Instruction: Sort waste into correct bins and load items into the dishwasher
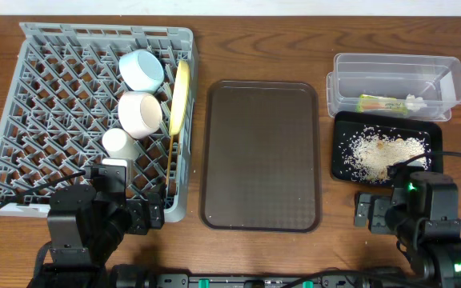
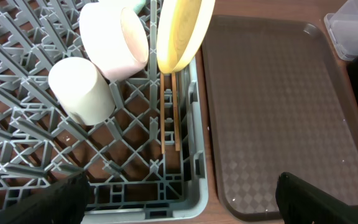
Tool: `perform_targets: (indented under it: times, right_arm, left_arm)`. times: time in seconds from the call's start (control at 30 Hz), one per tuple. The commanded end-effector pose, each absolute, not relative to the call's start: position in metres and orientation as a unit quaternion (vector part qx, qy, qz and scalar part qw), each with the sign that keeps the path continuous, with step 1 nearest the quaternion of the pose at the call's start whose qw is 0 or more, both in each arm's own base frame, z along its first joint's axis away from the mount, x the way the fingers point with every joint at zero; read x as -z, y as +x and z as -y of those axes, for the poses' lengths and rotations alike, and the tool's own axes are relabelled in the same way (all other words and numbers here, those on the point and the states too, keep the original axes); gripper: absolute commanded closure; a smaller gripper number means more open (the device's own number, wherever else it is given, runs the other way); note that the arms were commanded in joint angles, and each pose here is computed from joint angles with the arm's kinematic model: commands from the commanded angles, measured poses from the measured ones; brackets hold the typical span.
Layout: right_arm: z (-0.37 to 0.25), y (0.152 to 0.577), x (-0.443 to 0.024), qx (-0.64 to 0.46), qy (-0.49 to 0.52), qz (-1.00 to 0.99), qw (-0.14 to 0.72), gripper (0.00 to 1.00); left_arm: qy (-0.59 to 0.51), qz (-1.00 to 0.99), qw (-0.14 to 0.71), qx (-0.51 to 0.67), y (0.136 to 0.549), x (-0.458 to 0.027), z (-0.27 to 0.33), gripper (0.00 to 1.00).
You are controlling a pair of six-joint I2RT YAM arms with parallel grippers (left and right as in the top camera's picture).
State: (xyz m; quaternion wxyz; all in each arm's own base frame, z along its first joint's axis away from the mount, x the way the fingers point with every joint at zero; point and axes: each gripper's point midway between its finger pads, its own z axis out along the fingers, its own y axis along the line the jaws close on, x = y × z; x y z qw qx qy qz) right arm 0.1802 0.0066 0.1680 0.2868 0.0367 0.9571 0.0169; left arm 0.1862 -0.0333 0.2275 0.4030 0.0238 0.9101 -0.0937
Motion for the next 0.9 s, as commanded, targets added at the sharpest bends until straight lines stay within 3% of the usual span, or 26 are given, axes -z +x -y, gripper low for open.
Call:
perform_targets:
  times: [0.0, 0.23, 0.43, 0.7, 0.87]
  right_arm:
    - [-0.006, 0.191, -0.180, -0.020, 0.041, -0.939, 0.341, 0.01]
    - [-0.008, 0.226, -0.206, -0.019, 0.007, -0.832, 0.555, 0.01]
    - [-0.008, 0.233, -0.201, -0.026, 0.009, -0.749, 0.662, 0.01]
    - [-0.008, 0.247, -0.174, -0.029, 0.010, -0.708, 0.706, 0.01]
    - [-0.008, 0.246, -0.156, -0.020, 0.002, -0.734, 0.679, 0.01]
  left_arm:
    - [0.030, -0.910, 0.401, 0.098, 0.185, -0.226, 0.036, 0.04]
    - [0.030, -0.910, 0.401, 0.098, 0.185, -0.226, 0.036, 0.04]
    - [0.030, -0.910, 0.401, 0.098, 0.185, -0.226, 0.036, 0.04]
    - [0.029, -0.910, 0.401, 0.098, 0.185, -0.226, 0.036, 0.03]
    - [0.030, -0.910, 0.401, 0.098, 0.185, -0.226, 0.036, 0.03]
